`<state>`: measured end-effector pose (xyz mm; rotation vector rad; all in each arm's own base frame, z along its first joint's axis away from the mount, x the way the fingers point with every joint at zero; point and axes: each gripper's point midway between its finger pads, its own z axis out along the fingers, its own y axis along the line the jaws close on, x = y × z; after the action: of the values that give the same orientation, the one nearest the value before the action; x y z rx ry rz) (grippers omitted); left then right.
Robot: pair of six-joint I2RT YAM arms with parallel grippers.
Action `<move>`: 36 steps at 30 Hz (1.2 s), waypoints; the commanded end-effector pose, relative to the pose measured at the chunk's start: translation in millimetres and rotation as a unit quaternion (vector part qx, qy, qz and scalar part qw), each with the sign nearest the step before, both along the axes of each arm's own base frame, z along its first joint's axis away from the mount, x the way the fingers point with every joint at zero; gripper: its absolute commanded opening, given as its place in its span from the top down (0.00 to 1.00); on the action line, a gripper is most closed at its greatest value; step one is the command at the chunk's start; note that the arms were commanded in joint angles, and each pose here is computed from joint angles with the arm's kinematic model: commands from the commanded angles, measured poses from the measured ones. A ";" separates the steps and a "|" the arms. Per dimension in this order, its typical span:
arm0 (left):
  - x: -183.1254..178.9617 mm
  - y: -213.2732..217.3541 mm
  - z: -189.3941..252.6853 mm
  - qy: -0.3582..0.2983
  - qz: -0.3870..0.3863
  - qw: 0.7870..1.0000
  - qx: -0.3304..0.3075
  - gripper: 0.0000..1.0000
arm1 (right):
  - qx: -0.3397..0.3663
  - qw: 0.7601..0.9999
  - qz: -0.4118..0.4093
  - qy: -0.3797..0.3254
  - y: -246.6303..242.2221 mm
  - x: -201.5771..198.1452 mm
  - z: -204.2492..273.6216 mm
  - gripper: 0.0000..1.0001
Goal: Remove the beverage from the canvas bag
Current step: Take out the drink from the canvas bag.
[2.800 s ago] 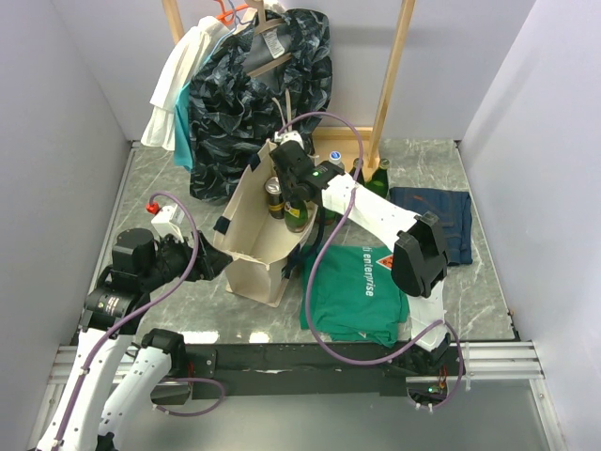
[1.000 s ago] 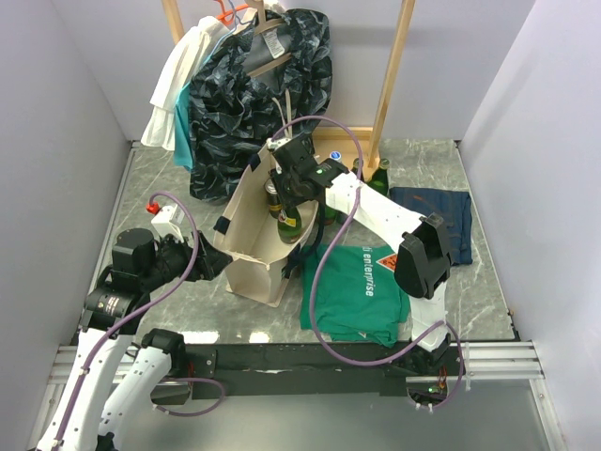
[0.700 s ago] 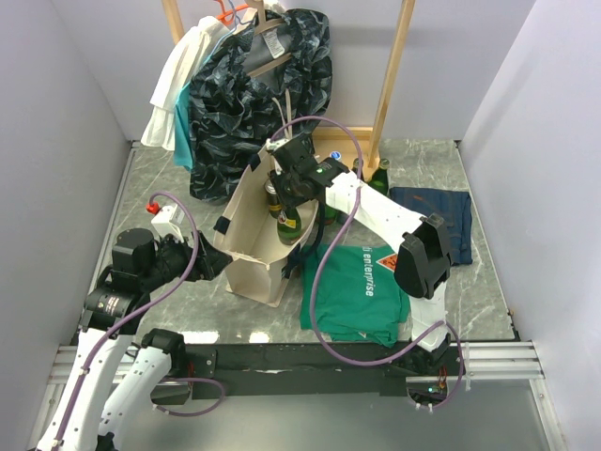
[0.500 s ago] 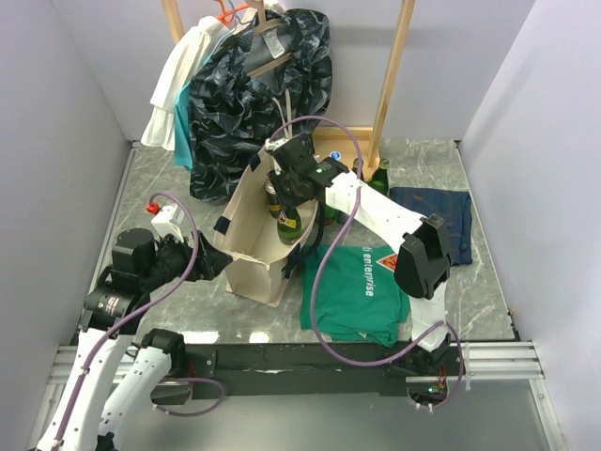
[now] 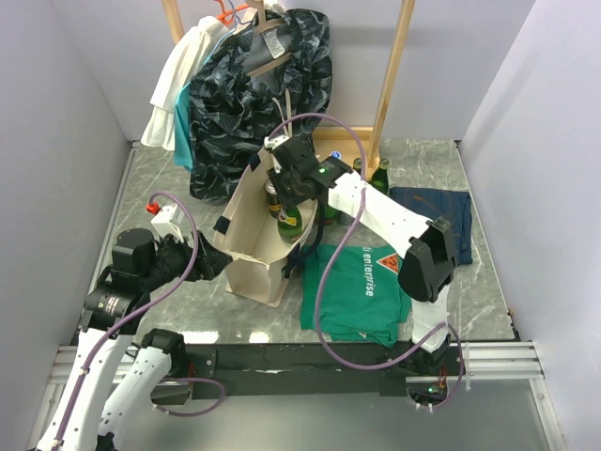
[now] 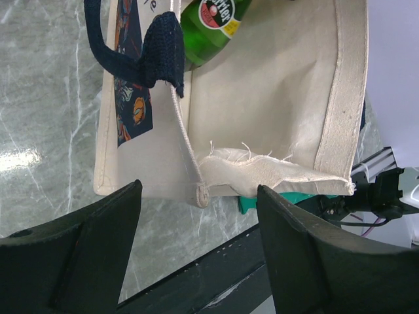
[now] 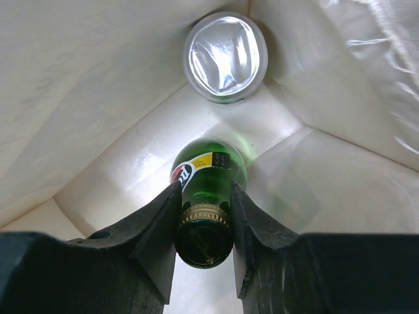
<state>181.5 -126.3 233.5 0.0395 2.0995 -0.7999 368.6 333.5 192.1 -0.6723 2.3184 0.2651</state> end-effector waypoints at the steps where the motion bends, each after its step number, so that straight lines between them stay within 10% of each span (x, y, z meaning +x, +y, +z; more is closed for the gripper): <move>1: 1.9 1.5 2.1 -0.007 0.007 1.000 0.000 0.24 | 0.079 0.992 0.004 -0.102 4.6 2.7 100.9 1.00; 36: 0.4 1.6 4.1 -0.012 0.006 1.000 -0.001 0.23 | 0.110 0.977 -0.018 -0.180 -6.0 -19.0 175.7 1.00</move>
<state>181.3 -126.4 233.9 0.0341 2.0988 -0.8028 351.6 331.9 253.6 -0.6517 2.1928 0.2305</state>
